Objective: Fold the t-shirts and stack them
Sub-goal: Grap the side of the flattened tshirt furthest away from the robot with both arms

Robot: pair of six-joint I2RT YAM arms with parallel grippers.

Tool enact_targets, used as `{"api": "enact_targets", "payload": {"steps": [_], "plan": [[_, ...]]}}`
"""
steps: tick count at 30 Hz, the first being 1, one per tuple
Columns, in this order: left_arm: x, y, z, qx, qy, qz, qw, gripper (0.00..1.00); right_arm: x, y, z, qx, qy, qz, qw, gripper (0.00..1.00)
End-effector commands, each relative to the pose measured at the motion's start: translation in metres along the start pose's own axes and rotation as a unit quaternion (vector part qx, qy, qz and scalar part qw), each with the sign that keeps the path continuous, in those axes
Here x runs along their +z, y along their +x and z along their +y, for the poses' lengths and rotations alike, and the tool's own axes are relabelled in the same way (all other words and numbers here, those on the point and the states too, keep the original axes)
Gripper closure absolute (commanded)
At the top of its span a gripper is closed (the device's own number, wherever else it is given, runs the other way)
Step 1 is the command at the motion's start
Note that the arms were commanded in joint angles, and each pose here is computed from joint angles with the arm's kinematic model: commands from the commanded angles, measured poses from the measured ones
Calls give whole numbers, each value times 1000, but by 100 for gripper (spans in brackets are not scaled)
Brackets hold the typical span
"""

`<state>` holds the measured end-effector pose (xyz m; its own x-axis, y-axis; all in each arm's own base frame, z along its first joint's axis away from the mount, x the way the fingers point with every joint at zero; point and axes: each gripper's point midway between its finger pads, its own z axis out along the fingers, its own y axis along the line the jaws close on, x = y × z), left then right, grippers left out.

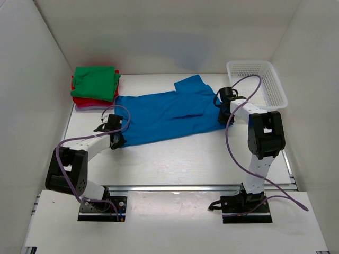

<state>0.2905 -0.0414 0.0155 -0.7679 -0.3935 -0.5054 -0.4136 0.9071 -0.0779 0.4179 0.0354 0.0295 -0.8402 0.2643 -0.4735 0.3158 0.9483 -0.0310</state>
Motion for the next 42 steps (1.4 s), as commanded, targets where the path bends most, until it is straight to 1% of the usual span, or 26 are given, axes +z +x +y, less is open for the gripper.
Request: {"api": "enact_targets", "payload": {"steps": [1,3,4,9,11,12,13,15,18,22,23,24,26,27,28,30,31,32,33,34,35,36,38,40,41,42], "plan": [[-6,1,28,9,-43,-1,999,100,-6,8,-9,-2,33,8,999,86],[-7,2,36,5,-46,5,999,100,-13,14,-10,-3,32,6,999,98],[-8,-1,35,3,-43,4,999,100,-18,25,-9,-1,28,9,1000,100],[-13,2,43,20,-51,21,998,100,-45,61,-23,0,19,12,1000,100],[-15,5,46,26,-61,27,997,100,-54,88,-38,5,22,21,1000,100],[-15,10,47,31,-64,37,997,100,-62,91,-42,12,18,16,1000,100],[-15,14,54,30,-74,46,996,100,-61,106,-46,16,18,28,999,100],[-18,19,57,28,-69,55,996,100,-68,133,-58,19,21,46,999,100],[-24,22,58,30,-66,55,996,100,-79,158,-66,16,26,60,998,100],[-34,34,54,38,-44,80,995,100,-91,189,-78,14,23,77,997,100],[-35,37,53,38,-39,86,995,100,-94,191,-78,20,18,78,997,100],[-38,41,51,48,-36,92,994,100,-97,196,-77,15,11,77,997,96],[-45,52,45,67,-19,108,992,100,-105,188,-76,16,11,63,998,87],[-48,50,44,68,-15,103,992,100,-111,186,-72,14,0,64,998,79],[-54,44,42,62,-11,90,994,100,-116,176,-74,18,-3,57,998,74],[-63,27,44,39,-6,57,998,89,-125,164,-76,20,-2,45,999,52],[-73,10,40,24,11,25,999,82,-134,153,-79,12,2,30,999,44],[-85,-8,44,6,13,-7,1000,77,-141,143,-81,7,0,18,1000,40],[-89,-20,49,-9,9,-25,1000,68,-146,135,-81,6,-1,9,1000,37],[-101,-39,46,-14,17,-57,998,60,-154,122,-81,-2,-7,-6,1000,37],[-112,-55,43,-20,25,-82,996,59,-155,116,-77,-9,-14,-12,1000,37],[-118,-72,39,-25,28,-108,993,59,-165,97,-72,-13,-27,-34,999,37],[-117,-90,27,-22,36,-124,991,58,-171,67,-54,-35,-54,-71,995,39],[-108,-100,15,-22,43,-108,993,58,-168,48,-41,-36,-68,-86,993,39],[-100,-102,5,-19,50,-86,995,60,-164,39,-31,-44,-79,-89,992,38],[-88,-102,2,-13,41,-70,997,61,-157,32,-23,-50,-85,-91,991,39]]}}
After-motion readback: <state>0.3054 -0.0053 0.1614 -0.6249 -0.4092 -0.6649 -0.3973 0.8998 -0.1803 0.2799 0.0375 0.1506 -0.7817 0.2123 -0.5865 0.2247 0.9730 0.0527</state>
